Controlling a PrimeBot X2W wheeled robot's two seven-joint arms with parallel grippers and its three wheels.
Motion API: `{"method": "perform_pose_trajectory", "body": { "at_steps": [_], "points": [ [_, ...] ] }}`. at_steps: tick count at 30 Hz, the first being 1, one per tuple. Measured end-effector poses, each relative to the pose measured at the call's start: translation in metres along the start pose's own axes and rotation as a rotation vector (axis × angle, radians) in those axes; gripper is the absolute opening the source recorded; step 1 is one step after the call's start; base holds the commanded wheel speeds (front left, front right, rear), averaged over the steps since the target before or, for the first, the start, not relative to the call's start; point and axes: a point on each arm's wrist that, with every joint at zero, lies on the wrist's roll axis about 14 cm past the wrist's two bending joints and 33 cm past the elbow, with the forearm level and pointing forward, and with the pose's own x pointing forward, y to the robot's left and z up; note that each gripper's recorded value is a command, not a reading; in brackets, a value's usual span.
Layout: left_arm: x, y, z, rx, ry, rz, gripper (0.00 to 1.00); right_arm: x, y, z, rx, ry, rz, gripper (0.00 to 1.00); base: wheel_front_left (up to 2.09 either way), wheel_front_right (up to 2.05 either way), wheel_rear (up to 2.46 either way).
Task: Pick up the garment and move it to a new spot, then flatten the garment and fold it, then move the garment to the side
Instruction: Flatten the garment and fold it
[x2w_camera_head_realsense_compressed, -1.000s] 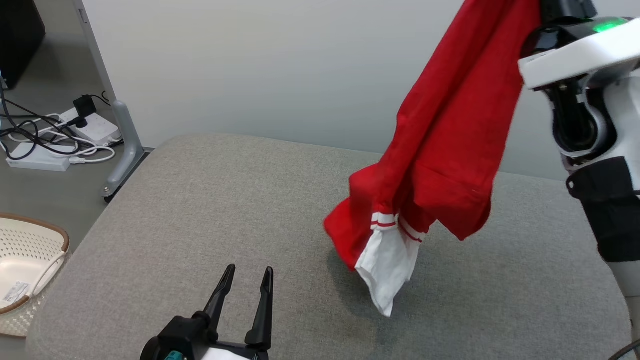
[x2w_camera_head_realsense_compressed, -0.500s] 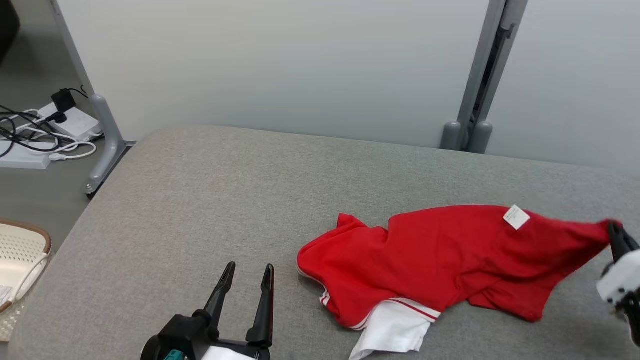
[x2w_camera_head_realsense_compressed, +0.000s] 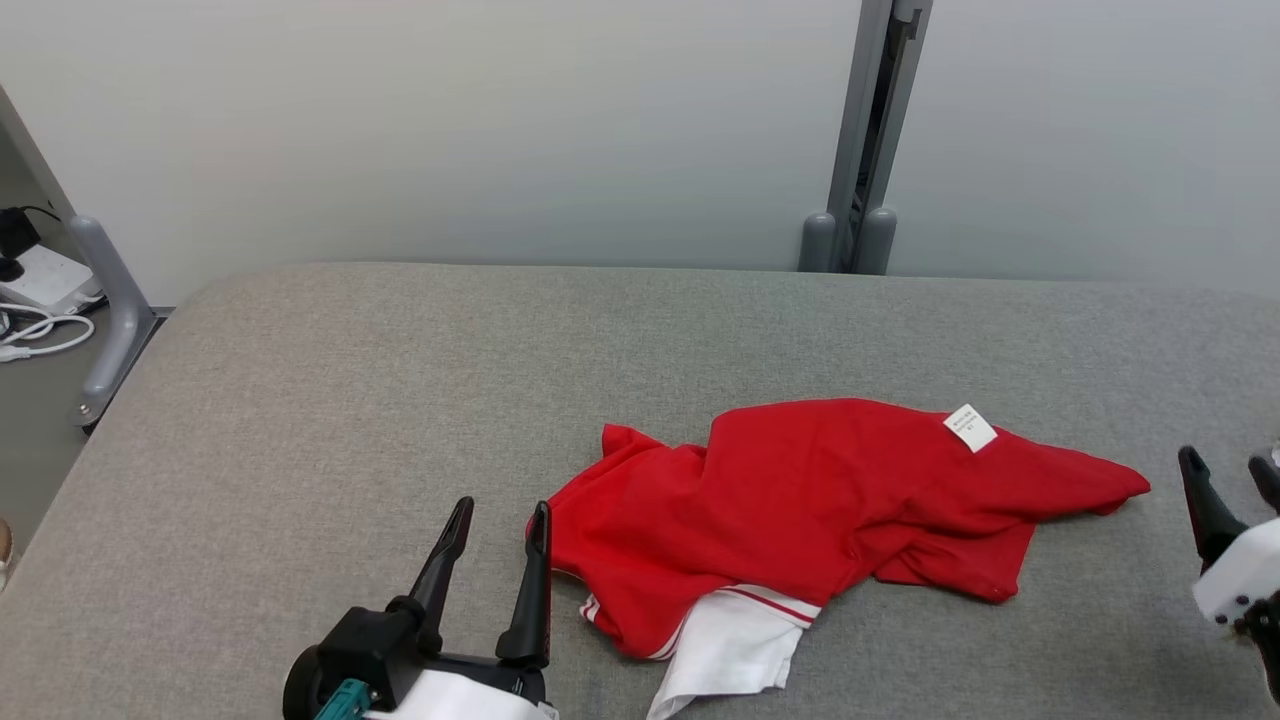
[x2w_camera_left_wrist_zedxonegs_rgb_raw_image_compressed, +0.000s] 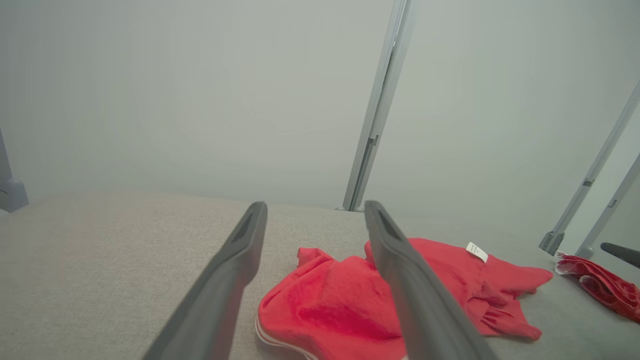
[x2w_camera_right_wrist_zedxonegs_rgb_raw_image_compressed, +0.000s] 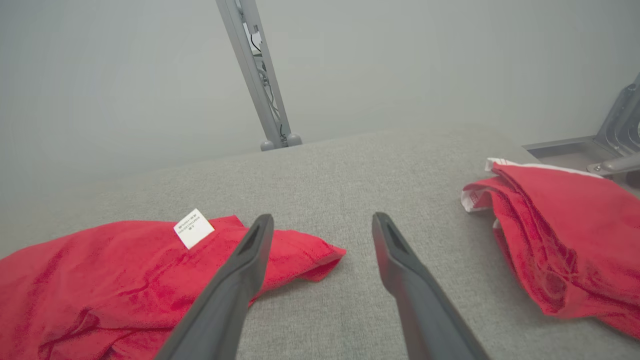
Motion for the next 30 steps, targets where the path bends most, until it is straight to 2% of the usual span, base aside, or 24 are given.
{"method": "perform_pose_trajectory", "body": {
  "at_steps": [5, 10, 16, 23, 27, 30],
  "points": [
    [0.002, 0.000, 0.004, 0.000, -0.014, 0.001, 1.00, -0.001, 0.033, 0.067, -0.069, -0.217, 0.127, 1.00, 0.00, 0.00, 0.00],
    [0.001, 0.003, 0.008, 0.001, -0.026, 0.007, 1.00, -0.025, 0.072, 0.075, -0.103, -0.332, 0.217, 1.00, 0.00, 0.00, 0.00],
    [-0.003, 0.007, 0.008, 0.002, -0.024, 0.019, 1.00, -0.049, 0.113, 0.060, -0.134, -0.366, 0.306, 1.00, 0.00, 0.00, 0.00],
    [-0.007, 0.011, 0.005, 0.003, -0.015, 0.031, 1.00, -0.054, 0.124, 0.052, -0.127, -0.360, 0.325, 1.00, 0.00, 0.00, 0.00],
    [-0.009, 0.013, 0.004, 0.004, -0.014, 0.038, 1.00, -0.055, 0.139, 0.044, -0.134, -0.338, 0.373, 1.00, 0.00, 0.00, 0.00],
    [-0.012, 0.018, 0.005, 0.006, -0.017, 0.053, 1.00, -0.061, 0.169, 0.024, -0.147, -0.282, 0.483, 1.00, 0.00, 0.00, 0.00]
  ]
}}
